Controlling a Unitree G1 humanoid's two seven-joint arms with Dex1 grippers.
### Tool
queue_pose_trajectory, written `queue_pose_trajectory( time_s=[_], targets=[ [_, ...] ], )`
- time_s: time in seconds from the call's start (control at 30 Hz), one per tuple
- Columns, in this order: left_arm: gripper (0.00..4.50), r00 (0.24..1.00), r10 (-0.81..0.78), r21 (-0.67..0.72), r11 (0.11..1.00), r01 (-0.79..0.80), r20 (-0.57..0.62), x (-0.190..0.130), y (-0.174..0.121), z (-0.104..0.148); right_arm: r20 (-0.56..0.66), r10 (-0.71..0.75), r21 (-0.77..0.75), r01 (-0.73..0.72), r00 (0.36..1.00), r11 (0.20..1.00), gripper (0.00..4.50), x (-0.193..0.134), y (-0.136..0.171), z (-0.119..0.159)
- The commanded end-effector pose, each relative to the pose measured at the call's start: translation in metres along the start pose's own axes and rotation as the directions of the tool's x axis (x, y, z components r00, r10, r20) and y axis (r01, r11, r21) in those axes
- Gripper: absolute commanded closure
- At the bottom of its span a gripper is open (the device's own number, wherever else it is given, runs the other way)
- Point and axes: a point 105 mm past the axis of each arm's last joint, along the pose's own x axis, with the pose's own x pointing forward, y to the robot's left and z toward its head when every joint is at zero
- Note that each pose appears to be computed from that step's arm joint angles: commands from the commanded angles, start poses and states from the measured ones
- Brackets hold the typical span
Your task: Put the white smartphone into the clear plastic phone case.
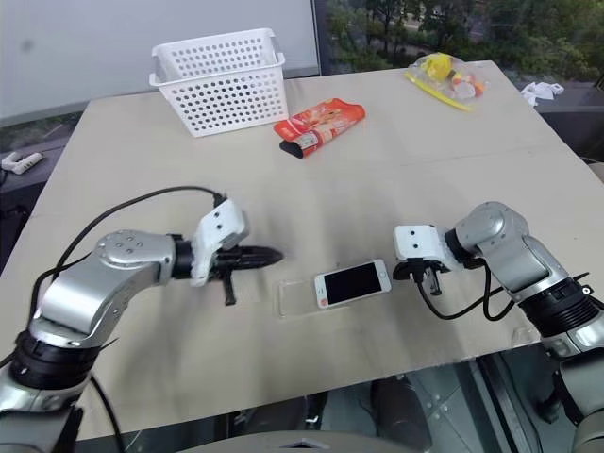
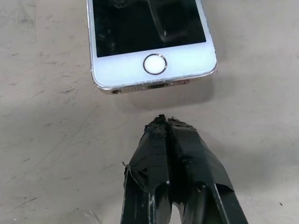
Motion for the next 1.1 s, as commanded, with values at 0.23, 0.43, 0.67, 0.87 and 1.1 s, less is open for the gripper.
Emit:
queue_pose_trajectory(
  time_s=[0.23,0.43,0.67,0.87,1.1],
  targets=[
    [4.5,0.995,-0.059,0.028,0.998,0.062,-0.076,0.014,-0.014,-0.017,0.007,-0.002,-0.024,0.002,1.0,1.0,4.47,0.0,-0.002,0.006],
    [4.5,0.989,-0.099,0.023,0.994,0.102,-0.107,0.02,-0.024,-0.024,0.011,0.013,-0.027,-0.013,1.0,1.0,4.47,0.001,0.004,0.009],
    [4.5,0.984,-0.109,0.031,0.993,0.114,-0.14,0.02,-0.026,-0.029,0.034,0.027,-0.023,-0.026,0.999,0.999,4.47,0.007,0.009,0.017],
    [4.5,0.983,-0.143,0.031,0.989,0.148,-0.118,0.031,-0.036,-0.025,0.061,0.047,-0.024,-0.046,0.997,0.999,4.47,0.017,0.016,0.028],
    [4.5,0.982,-0.175,0.028,0.984,0.178,-0.074,0.046,-0.046,-0.013,0.1,0.044,-0.038,-0.041,0.994,0.998,4.47,0.032,0.019,0.052]
  ],
)
